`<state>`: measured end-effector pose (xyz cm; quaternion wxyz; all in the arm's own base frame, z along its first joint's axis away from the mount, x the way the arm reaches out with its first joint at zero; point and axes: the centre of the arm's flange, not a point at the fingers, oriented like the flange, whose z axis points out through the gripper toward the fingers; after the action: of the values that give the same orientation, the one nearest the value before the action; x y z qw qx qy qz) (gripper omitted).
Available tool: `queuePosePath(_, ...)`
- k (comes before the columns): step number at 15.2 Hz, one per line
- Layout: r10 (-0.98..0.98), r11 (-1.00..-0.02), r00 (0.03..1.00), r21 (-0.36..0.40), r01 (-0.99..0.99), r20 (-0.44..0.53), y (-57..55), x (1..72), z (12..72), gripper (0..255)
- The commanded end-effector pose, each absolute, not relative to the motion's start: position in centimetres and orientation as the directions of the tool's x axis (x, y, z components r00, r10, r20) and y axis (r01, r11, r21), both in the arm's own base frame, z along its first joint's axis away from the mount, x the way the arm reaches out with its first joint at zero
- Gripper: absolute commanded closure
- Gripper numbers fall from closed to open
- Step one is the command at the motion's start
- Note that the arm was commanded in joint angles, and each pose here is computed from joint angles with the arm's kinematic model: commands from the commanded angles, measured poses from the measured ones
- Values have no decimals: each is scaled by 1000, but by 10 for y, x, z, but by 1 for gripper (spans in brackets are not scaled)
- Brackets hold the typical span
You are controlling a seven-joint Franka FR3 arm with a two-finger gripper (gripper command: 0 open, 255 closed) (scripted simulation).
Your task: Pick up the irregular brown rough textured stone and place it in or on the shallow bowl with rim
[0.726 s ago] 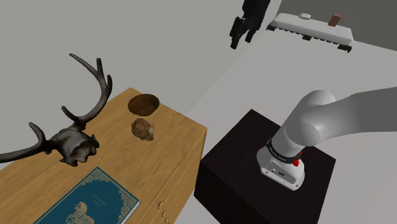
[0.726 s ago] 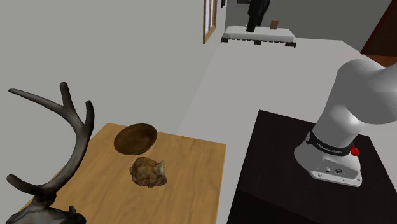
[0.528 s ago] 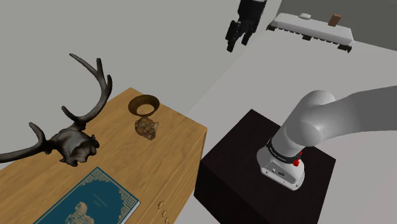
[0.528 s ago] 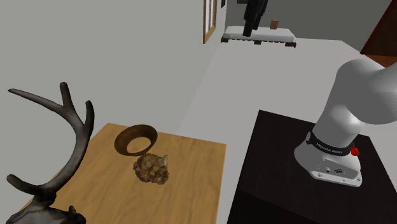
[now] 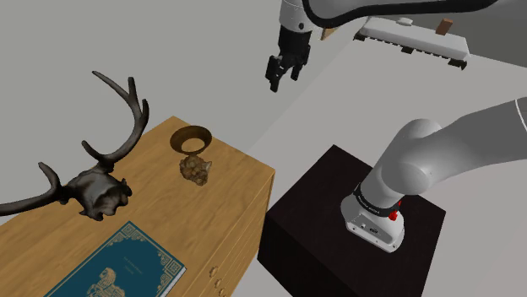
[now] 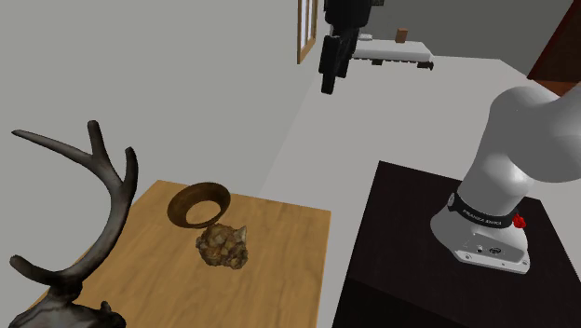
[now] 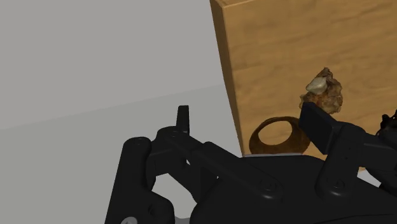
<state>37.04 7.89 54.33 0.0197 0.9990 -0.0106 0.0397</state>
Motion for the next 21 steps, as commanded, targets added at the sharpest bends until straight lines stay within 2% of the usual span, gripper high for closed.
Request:
queuePosePath(1,-11,-999,997,44,-15,76,97,382,531,0)
queuePosePath(21,76,-992,997,107,74,16,295,477,367,0)
